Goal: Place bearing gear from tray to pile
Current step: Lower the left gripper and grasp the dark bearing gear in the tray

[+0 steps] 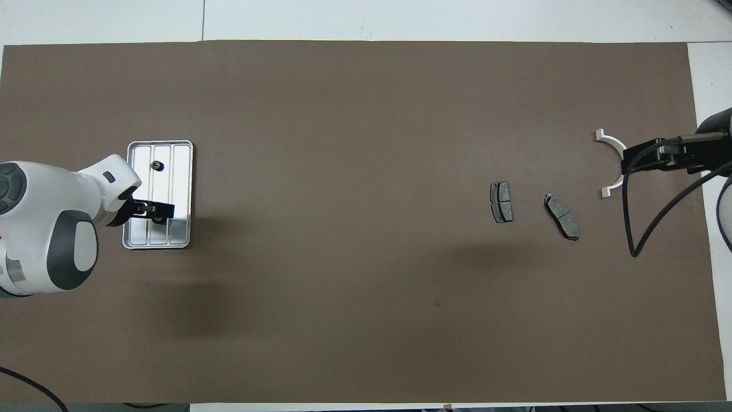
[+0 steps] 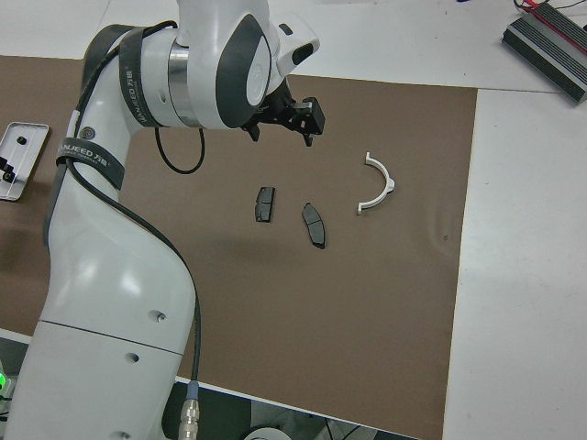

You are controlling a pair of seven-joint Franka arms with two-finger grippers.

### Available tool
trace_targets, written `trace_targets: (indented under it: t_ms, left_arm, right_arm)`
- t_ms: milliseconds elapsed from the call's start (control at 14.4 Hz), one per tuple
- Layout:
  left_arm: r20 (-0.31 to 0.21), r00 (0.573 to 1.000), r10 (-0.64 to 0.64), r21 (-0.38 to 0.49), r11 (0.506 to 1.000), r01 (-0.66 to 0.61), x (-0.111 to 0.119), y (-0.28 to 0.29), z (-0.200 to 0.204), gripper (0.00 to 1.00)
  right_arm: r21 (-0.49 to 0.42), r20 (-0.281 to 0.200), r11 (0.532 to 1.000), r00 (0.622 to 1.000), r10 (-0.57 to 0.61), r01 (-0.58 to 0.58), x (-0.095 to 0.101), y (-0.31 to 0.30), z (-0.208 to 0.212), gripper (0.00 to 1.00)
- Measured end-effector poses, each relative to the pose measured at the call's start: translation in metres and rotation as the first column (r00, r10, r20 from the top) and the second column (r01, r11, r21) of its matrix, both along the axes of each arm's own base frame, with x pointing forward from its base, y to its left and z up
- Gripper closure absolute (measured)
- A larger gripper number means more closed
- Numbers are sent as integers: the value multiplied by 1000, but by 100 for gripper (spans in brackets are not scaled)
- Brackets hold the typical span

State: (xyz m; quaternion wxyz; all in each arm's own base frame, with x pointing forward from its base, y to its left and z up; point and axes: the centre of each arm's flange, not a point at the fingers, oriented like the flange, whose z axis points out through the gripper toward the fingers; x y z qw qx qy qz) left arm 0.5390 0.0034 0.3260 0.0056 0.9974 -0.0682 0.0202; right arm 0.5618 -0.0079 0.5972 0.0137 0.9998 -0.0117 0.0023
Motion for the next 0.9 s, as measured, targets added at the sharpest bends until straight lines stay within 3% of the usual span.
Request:
trace_targets:
  t_ms: [901]
  left_arm:
    - [-9,1000,6,-7,1000,-6,1,3,-22,0]
  right_arm:
    - [0,0,1000,1000,3,-3,0,1,0,0]
